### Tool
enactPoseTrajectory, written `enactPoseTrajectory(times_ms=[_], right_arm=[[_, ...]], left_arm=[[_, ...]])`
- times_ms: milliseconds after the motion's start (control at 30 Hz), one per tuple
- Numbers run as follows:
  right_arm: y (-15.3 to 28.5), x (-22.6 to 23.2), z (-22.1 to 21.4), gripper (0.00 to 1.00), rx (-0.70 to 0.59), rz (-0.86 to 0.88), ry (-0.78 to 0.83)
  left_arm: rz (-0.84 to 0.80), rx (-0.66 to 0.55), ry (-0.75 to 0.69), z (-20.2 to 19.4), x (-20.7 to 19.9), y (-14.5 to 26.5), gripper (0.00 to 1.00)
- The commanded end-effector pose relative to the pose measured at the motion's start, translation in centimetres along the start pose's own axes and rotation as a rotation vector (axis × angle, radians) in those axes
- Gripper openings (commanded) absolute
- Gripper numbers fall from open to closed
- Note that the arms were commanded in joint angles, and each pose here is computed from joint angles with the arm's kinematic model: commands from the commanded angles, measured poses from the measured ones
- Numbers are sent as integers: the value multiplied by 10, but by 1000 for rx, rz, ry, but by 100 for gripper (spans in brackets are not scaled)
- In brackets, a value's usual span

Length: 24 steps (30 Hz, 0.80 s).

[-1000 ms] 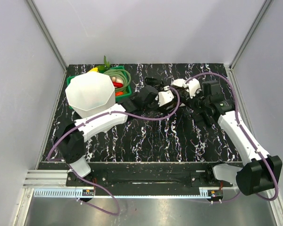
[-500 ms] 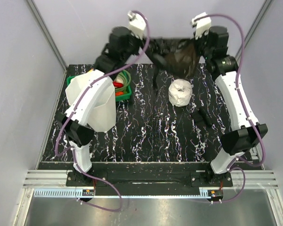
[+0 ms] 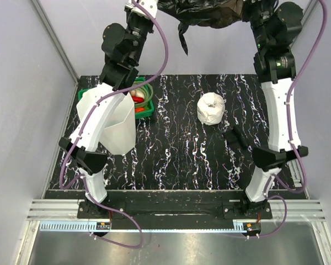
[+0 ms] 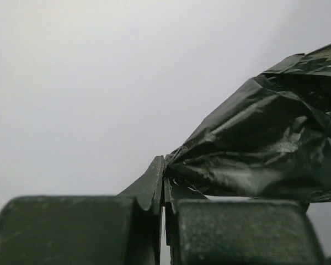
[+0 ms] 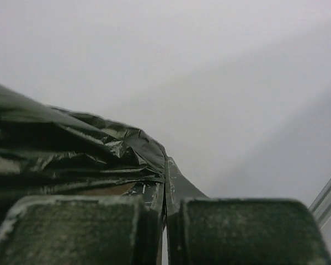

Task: Put the trash bags into the trash bin
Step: Unfold the trash bag at the center of the board.

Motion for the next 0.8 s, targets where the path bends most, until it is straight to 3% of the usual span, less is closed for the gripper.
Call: enactPoseTrajectory(times_ms=[0, 167, 267, 300, 400, 500, 633, 767], right_arm=[[30, -2, 54, 0, -167, 67, -29], [52, 14, 35, 0, -56, 183, -60], [80, 38, 1, 0, 96, 325, -104], [97, 49, -17, 0, 162, 384, -132], [176, 97, -132, 0, 483, 617, -190], [261, 111, -223, 0, 723, 719, -77], [312, 103, -252, 0, 860, 737, 26], [291, 82, -231, 0, 839, 660, 142]], left_arm=[[78, -222, -177, 77, 14, 18, 0], [-19, -113, -252, 67, -43, 37, 0], [-123, 69, -180, 37, -88, 58, 0], [-176, 176, -127, 8, -108, 72, 0], [-412, 503, -48, -107, -166, 151, 0], [-542, 616, -89, -195, -198, 228, 0], [-656, 670, -102, -208, -197, 263, 0], [-742, 707, -199, -193, -179, 261, 0]])
Point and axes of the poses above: each gripper's point midway between its finger pads, its own y axis back along the fingers, its own x axis along the line the jaws close on, z = x × y, the point moved 5 cm from there along y, back along the fingers, and after that the axes turned 1 degree about -y, right-handed, at the moved point
